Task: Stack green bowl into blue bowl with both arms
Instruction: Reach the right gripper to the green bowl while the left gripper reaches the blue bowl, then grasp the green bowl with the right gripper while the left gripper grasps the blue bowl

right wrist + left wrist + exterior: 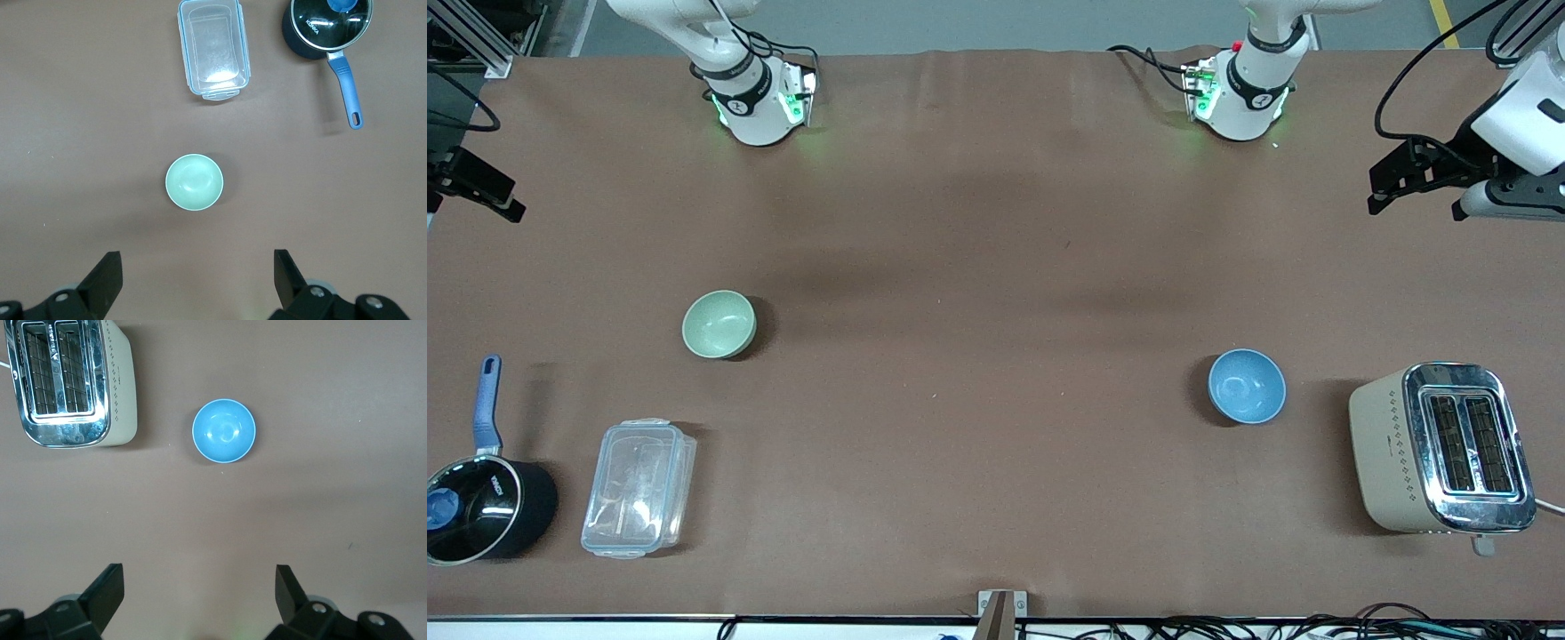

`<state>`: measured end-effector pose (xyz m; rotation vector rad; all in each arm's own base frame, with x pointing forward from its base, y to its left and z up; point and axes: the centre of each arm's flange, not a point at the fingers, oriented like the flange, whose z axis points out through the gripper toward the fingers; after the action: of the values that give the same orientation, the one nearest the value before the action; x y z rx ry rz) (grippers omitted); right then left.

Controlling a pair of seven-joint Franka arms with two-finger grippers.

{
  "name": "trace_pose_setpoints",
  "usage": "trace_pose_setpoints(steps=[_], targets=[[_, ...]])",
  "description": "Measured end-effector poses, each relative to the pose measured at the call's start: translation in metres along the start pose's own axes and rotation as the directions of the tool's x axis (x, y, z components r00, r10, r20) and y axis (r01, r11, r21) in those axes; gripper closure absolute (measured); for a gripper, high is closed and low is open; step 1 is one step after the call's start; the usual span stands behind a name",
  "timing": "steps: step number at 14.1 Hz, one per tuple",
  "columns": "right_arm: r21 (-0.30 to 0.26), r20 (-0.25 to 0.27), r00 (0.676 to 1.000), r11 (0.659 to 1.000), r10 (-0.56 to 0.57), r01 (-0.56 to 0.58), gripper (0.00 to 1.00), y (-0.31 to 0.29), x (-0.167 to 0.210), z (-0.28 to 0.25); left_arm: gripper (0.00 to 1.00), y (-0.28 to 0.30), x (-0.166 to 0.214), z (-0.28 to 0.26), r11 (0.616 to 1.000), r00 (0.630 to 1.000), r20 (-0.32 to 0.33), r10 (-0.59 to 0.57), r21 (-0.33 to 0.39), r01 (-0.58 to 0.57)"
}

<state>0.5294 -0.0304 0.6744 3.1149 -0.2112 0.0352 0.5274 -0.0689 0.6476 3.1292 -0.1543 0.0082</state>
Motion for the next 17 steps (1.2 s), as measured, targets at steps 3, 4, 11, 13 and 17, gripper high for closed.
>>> trace_pose_setpoints(steps=[3, 4, 11, 13, 17], targets=[[0.000, 0.000, 1.000, 1.000, 0.000, 0.000, 0.00, 0.000, 0.000, 0.000, 0.00, -0.002, 0.000, -0.002, 1.000, 1.000, -0.005, -0.005, 0.000, 0.005], [0.000, 0.000, 1.000, 1.000, 0.000, 0.000, 0.00, 0.000, 0.000, 0.000, 0.00, -0.003, 0.002, -0.001, 1.000, 1.000, -0.002, -0.007, -0.001, 0.007], [-0.002, 0.022, 1.000, 1.000, -0.013, 0.013, 0.00, -0.002, 0.009, 0.042, 0.00, -0.017, 0.094, 0.139, 1.000, 0.999, 0.032, -0.014, 0.011, 0.014], [-0.003, 0.025, 0.999, 0.999, -0.035, 0.035, 0.00, -0.002, 0.020, 0.098, 0.00, -0.019, 0.115, 0.192, 1.000, 0.998, 0.052, -0.016, 0.010, 0.016], [-0.006, -0.024, 0.998, 0.998, -0.065, 0.065, 0.00, 0.007, 0.016, 0.255, 0.00, -0.032, 0.132, 0.284, 0.998, 0.994, 0.091, -0.056, 0.003, 0.056]])
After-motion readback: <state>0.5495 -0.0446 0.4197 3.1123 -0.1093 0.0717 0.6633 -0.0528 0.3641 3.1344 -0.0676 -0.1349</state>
